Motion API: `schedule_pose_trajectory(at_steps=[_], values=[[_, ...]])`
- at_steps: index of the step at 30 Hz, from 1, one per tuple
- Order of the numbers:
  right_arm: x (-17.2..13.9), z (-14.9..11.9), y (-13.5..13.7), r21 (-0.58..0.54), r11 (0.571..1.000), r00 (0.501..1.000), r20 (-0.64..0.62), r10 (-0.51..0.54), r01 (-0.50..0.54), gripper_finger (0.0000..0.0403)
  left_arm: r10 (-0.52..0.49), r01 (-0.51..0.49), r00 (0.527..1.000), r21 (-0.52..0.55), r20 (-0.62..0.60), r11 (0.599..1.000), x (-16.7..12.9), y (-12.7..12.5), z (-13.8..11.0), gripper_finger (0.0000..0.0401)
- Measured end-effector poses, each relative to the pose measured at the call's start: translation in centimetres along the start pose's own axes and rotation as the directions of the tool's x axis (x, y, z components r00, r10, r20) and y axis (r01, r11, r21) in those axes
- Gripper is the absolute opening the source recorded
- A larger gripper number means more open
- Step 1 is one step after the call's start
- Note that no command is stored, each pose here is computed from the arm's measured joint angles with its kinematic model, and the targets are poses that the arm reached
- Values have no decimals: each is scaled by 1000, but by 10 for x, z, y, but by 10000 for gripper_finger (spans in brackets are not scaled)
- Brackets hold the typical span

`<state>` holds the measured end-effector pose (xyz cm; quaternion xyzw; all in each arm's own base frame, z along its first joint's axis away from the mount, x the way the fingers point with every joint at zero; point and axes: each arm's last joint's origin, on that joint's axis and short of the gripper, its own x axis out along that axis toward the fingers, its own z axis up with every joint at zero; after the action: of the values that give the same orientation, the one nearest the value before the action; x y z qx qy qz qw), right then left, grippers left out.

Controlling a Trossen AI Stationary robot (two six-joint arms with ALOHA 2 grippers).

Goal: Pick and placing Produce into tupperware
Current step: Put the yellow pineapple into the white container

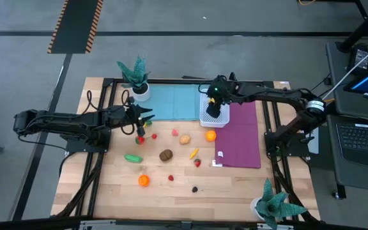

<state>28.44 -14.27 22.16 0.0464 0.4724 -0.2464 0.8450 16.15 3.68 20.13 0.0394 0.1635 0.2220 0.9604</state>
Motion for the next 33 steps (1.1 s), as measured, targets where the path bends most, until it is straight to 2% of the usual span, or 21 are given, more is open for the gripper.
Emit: schedule_pose_trajectory(at_steps=[3, 8, 12, 15, 20, 27, 29, 33], values=[[-13, 3, 5, -15, 1000, 998, 64, 9, -8, 232, -4, 4, 1000, -5, 18, 1000, -2, 1, 2, 121], [-27, -4, 15, -48, 999, 986, 169, 1, 8, 232, -96, 97, 993, -11, 66, 995, -8, 0, 6, 121], [-42, -14, 23, -70, 997, 952, 306, -11, 34, 232, -145, 147, 983, -14, 115, 989, -15, 1, 11, 121], [-50, -26, 31, -90, 996, 916, 400, 13, 26, 232, -148, 151, 981, -15, 128, 988, -22, 2, 12, 121], [-56, -47, 41, -96, 995, 829, 557, 48, 7, 232, -160, 162, 981, -11, 109, 987, -32, 4, 8, 121], [-53, -71, 59, -154, 986, 678, 719, 153, -59, 232, -283, 284, 951, 13, 126, 959, -46, 0, 7, 121], [-52, -76, 63, -168, 983, 662, 730, 172, -71, 232, -296, 296, 948, 17, 122, 955, -49, 0, 6, 121], [-51, -80, 68, -158, 980, 663, 722, 197, -119, 232, -306, 305, 946, 21, 104, 952, -53, 0, 3, 121]])
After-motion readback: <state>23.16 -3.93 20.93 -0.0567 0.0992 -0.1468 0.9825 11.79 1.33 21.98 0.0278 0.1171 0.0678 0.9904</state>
